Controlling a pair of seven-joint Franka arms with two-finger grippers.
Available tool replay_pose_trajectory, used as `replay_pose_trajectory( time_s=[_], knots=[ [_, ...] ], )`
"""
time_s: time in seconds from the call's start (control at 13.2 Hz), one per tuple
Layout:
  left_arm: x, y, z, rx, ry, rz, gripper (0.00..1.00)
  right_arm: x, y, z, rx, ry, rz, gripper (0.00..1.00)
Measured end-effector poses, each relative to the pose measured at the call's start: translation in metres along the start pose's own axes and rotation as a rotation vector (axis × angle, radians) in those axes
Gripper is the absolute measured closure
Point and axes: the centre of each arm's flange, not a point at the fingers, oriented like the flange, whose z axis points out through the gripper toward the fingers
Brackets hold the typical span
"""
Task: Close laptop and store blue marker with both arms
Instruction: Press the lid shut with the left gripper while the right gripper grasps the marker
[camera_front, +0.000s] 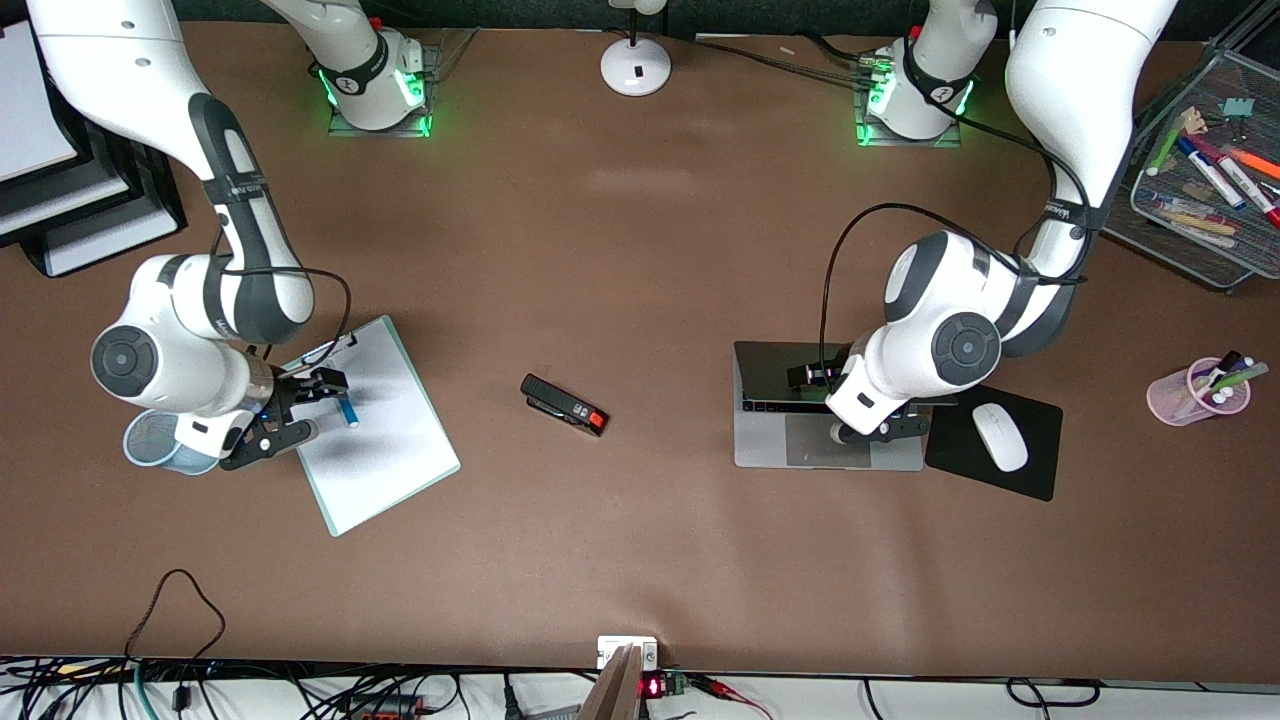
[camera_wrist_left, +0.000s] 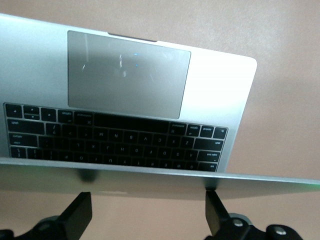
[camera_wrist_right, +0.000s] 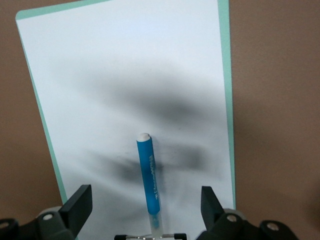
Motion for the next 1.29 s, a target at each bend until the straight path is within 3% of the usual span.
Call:
replay_pose_trajectory(
  time_s=[0.76, 0.91, 1.21, 1.29],
  knots=[
    [0.017, 0.002, 0.031, -0.041, 0.036, -0.009, 0.0, 0.001, 0.004, 0.042, 0.0, -0.018, -0.001, 0.16],
    [0.021, 0.002, 0.041, -0.049, 0.042, -0.011, 0.0, 0.001, 0.004, 0.046, 0.002, -0.024, -0.001, 0.26],
    [0.026, 0.003, 0.054, -0.065, 0.057, -0.014, 0.0, 0.0, 0.003, 0.052, 0.005, -0.032, -0.001, 0.27],
    [0.027, 0.003, 0.058, -0.068, 0.061, -0.015, 0.0, 0.0, 0.003, 0.052, 0.005, -0.032, -0.002, 0.31]
  ],
)
